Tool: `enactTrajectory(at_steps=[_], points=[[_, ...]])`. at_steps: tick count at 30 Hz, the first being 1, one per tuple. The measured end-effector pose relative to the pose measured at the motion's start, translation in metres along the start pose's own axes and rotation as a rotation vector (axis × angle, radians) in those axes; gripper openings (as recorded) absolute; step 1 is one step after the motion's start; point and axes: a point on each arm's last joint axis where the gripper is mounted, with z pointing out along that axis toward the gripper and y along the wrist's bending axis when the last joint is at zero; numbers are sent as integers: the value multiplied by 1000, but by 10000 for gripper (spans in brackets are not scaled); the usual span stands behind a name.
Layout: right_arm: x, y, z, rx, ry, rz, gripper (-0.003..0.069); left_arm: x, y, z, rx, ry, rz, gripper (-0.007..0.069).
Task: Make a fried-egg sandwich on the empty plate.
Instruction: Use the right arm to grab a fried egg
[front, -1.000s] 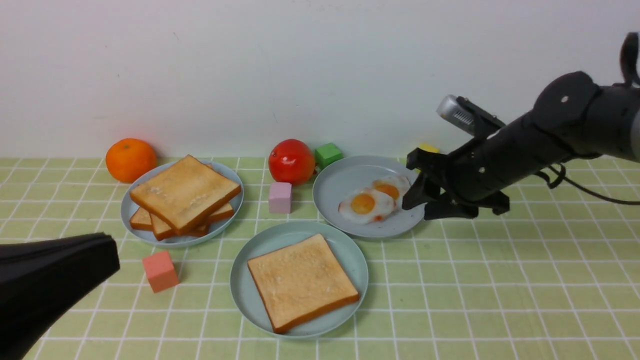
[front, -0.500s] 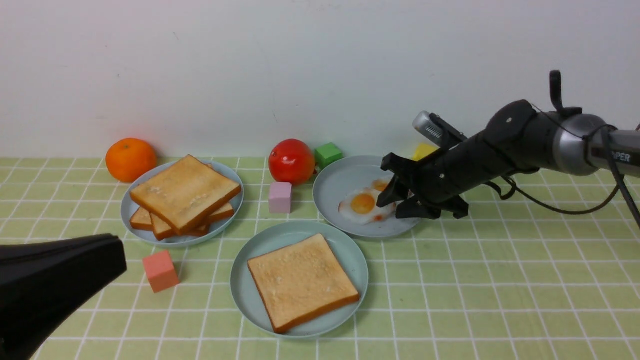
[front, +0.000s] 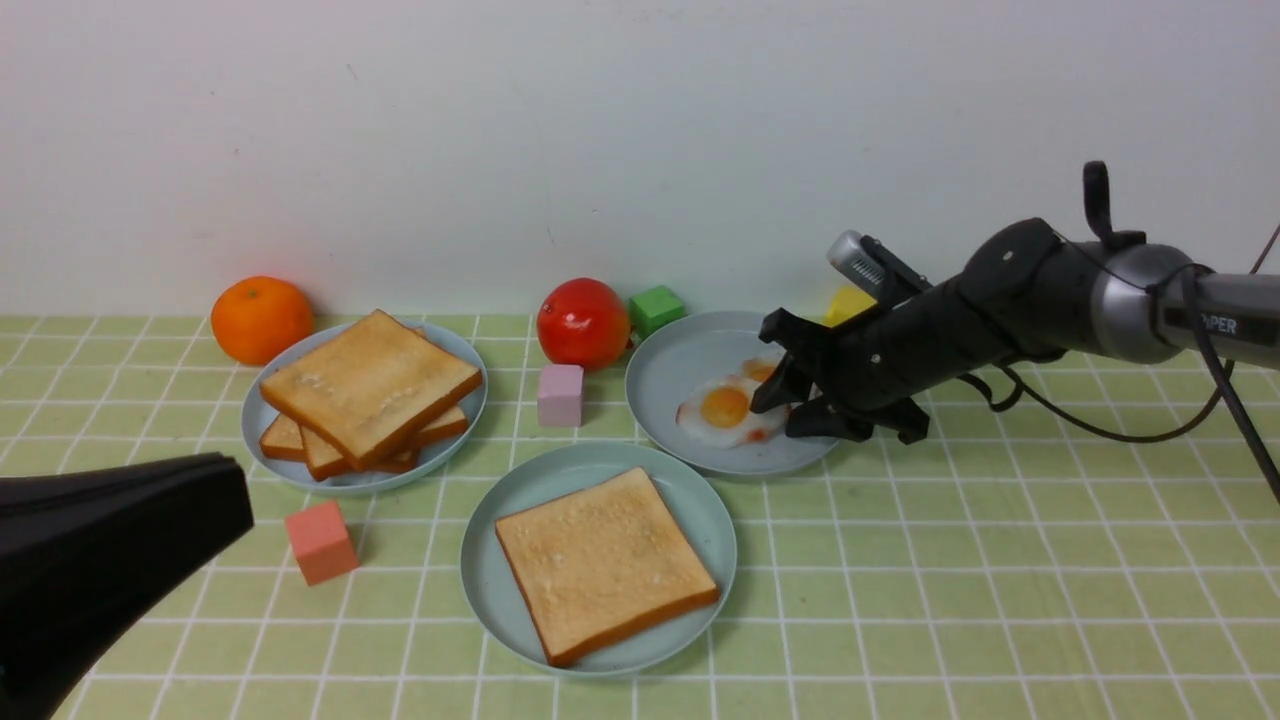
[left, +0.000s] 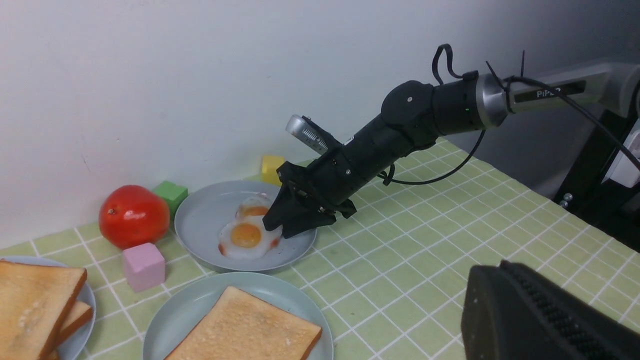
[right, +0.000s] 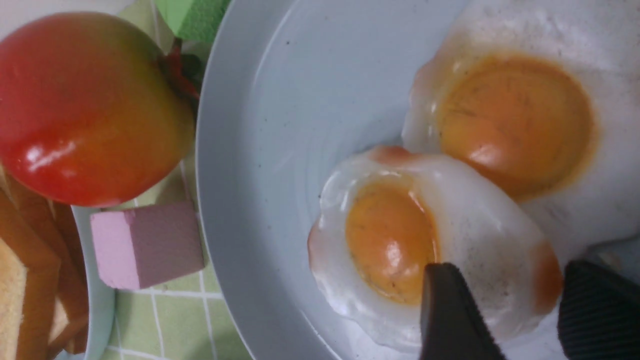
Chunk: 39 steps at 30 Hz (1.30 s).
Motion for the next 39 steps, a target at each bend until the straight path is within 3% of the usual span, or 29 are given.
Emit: enactTrajectory(at_steps=[14, 27, 39], points=[[-1, -1, 4, -16, -9, -11, 319, 0, 0, 0, 1, -2, -1, -13], [-2, -2, 6, -10, -22, -20, 82, 0, 0, 0, 2, -2, -5, -13], [1, 1, 2, -22, 12, -58, 76, 0, 0, 0, 2, -2, -5, -13]])
